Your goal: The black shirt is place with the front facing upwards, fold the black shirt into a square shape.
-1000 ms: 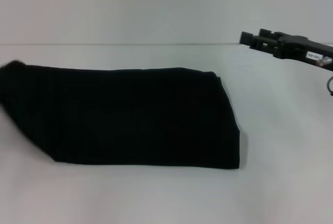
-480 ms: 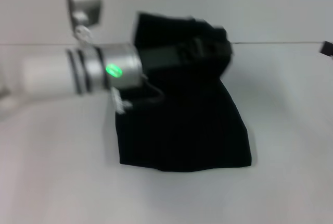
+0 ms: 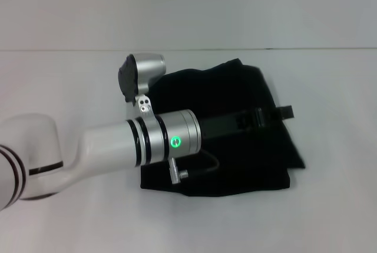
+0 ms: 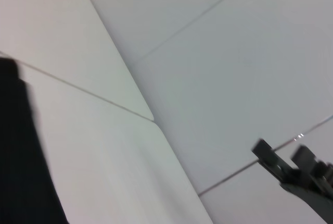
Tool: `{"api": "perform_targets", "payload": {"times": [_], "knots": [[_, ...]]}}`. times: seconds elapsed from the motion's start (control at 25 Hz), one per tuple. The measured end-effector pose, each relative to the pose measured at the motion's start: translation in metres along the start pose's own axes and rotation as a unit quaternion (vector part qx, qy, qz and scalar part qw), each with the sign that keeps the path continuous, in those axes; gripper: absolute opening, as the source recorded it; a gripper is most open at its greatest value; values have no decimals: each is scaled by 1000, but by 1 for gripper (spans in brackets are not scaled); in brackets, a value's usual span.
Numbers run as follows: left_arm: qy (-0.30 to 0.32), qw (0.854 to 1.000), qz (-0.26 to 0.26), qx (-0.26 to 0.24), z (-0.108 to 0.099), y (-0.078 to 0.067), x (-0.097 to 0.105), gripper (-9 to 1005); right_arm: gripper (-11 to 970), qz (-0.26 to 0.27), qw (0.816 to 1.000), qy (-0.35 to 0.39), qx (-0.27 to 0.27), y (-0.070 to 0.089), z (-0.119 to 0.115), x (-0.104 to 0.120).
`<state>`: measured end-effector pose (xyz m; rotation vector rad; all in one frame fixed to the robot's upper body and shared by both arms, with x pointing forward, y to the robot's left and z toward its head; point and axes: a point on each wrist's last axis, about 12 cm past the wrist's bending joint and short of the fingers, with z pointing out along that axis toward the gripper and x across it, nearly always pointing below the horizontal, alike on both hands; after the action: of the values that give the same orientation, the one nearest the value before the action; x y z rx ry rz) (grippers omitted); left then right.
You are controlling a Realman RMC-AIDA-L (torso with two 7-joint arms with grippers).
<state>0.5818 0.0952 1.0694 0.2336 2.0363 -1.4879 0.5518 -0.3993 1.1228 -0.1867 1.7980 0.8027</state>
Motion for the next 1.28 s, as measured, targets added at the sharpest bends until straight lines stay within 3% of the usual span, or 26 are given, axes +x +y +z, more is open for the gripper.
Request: {"api": "perform_targets", "payload": {"times": [0.24, 0.44, 0.56, 0.76, 0.84, 1.04, 1.28], "knots": [[1, 998, 3, 60, -9, -9, 6, 379, 854, 13, 1000, 22, 6, 1, 19, -3], [-55, 994, 28, 91, -52, -1, -6, 502, 854, 37, 993, 104, 30, 3, 60, -8], [-95, 991, 49, 77, -85, 10, -11, 561, 855, 48, 985, 161, 47, 10, 92, -6], [-139, 986, 85, 20, -124, 26, -16, 659, 855, 47, 971, 222, 72, 28, 144, -2], [-147, 984, 96, 0, -135, 31, -18, 884, 855, 41, 969, 230, 83, 36, 159, -2], [-140, 979, 144, -25, -153, 35, -27, 952, 855, 51, 965, 240, 91, 54, 186, 1], [-132, 974, 180, -41, -163, 38, -37, 950, 855, 66, 964, 236, 100, 67, 202, 17]]}}
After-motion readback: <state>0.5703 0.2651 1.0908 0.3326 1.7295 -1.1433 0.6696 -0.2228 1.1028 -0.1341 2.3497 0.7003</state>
